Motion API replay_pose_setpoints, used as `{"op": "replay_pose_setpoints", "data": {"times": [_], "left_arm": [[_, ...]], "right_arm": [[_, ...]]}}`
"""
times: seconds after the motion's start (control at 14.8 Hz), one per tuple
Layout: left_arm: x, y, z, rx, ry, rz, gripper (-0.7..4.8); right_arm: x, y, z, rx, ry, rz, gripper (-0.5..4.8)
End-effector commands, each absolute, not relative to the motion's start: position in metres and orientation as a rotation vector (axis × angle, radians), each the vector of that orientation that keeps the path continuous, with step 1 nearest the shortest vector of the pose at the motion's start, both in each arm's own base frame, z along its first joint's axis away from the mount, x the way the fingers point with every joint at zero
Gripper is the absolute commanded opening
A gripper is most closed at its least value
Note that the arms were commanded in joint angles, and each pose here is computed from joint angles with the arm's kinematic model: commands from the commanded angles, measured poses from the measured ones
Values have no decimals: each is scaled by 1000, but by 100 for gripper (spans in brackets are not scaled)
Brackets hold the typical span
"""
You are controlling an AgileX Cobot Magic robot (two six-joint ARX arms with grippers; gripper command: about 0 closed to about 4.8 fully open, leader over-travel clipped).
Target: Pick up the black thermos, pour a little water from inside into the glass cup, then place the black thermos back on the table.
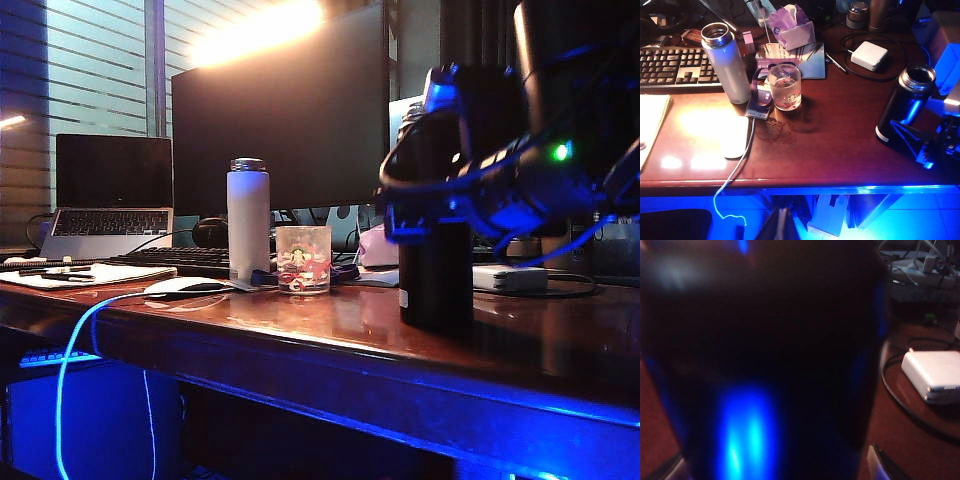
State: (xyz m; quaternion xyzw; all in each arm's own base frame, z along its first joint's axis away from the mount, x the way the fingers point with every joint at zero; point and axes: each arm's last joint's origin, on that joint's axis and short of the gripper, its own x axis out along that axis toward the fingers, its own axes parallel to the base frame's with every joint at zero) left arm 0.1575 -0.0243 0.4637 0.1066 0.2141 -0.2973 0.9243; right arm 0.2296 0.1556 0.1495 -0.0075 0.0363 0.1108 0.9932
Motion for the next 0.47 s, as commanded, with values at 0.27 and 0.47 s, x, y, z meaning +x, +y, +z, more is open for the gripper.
{"op": "replay_pose_setpoints", "data": {"times": [0.27, 0.47], "left_arm": [[157, -25, 465, 219, 424, -612, -2], [157, -25, 465, 219, 424, -612, -2]], "right_arm": [[236, 161, 156, 11, 26, 223, 479], [239, 159, 157, 13, 21, 178, 479]]}}
